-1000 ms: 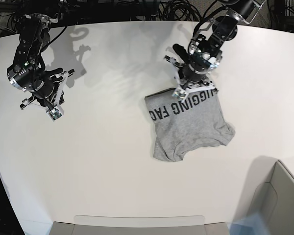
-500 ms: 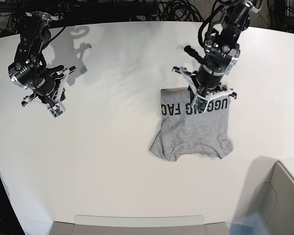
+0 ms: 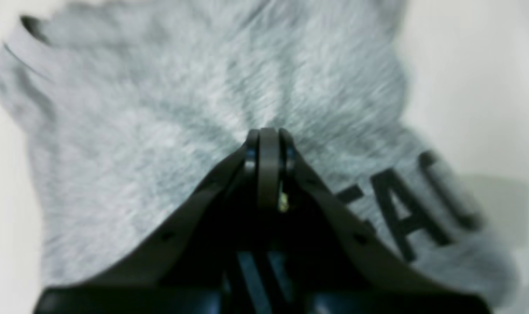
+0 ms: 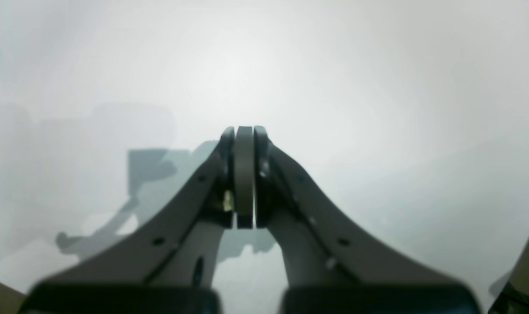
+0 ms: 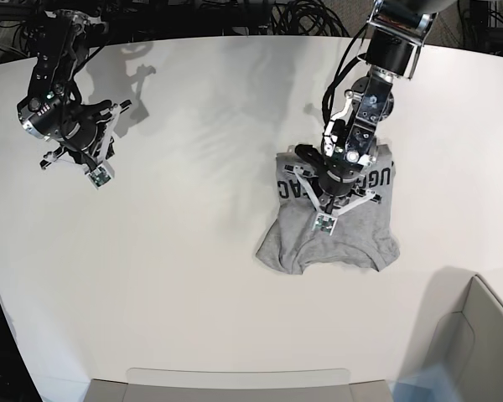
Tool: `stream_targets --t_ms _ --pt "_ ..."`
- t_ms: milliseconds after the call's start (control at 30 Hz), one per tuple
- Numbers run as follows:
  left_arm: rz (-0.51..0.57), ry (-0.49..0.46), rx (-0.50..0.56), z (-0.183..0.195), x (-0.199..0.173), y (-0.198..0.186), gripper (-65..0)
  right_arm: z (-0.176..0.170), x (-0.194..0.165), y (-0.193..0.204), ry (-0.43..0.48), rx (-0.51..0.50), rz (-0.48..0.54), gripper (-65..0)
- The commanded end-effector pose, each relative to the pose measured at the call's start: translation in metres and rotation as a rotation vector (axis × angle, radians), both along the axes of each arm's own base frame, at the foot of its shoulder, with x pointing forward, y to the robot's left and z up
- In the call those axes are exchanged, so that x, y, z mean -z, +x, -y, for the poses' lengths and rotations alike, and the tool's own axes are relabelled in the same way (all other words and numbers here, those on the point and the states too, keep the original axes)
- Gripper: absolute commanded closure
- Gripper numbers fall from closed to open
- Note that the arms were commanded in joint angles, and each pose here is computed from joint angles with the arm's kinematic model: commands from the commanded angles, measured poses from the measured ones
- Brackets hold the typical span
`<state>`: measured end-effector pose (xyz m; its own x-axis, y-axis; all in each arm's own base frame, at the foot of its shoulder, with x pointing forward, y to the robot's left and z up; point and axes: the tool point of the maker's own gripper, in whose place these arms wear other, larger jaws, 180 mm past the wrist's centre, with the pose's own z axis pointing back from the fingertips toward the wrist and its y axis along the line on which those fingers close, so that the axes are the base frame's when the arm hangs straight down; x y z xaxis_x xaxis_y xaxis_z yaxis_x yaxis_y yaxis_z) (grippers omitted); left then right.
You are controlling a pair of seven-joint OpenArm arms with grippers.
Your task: Fold the T-shirt properly
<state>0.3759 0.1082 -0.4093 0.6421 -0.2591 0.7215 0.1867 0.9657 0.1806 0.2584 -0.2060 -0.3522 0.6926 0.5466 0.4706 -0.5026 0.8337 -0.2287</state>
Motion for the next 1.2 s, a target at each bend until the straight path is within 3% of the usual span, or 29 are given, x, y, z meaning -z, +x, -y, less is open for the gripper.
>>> stream_targets --t_ms 0,67,233,433,567,667,800,900,1000,1067,1167 --pt "0.005 0.012 -0.003 -0.004 0.0 0.004 0.0 0.001 -0.01 0.007 -0.01 -0.022 0.039 0.0" --pt "-0.038 0.033 -0.015 -0.018 0.022 -0.013 0.0 0.001 -0.01 0.006 -0.01 -0.021 0.038 0.0" --pt "-0.056 0.163 -0.014 -0.08 0.036 -0.037 0.0 0.0 -0.011 0.008 -0.009 -0.024 0.04 0.0" --pt "-0.064 0.327 -0.012 -0.156 0.028 -0.05 0.0 0.0 -0.011 0.008 -0.009 -0.026 0.041 0.0" --pt "-0.059 0.362 -0.011 -0.172 0.021 -0.049 0.0 -0.002 -0.01 0.008 -0.005 -0.025 0.04 0.0" --pt "-0.005 0.347 -0.012 -0.165 0.003 -0.038 0.0 -0.003 -0.011 0.009 -0.003 -0.027 0.044 0.0" --pt "0.165 0.286 -0.079 -0.163 -0.059 -0.02 0.0 -0.008 -0.026 0.016 -0.001 -0.044 0.107 0.0" --pt "0.31 0.202 -0.165 -0.158 -0.112 -0.019 0.0 -0.026 -0.05 0.022 0.042 -0.102 0.214 0.0" --pt "0.421 0.098 -0.233 -0.141 -0.152 -0.035 0.0 -0.042 -0.053 0.015 0.051 -0.18 0.237 0.0" --pt "0.451 0.046 -0.243 -0.126 -0.162 -0.049 0.0 -0.051 -0.044 0.004 0.057 -0.224 0.206 0.0" --pt "0.395 0.022 -0.25 -0.117 -0.141 -0.075 0.0 -0.07 -0.02 -0.027 0.098 -0.282 0.122 0.0"
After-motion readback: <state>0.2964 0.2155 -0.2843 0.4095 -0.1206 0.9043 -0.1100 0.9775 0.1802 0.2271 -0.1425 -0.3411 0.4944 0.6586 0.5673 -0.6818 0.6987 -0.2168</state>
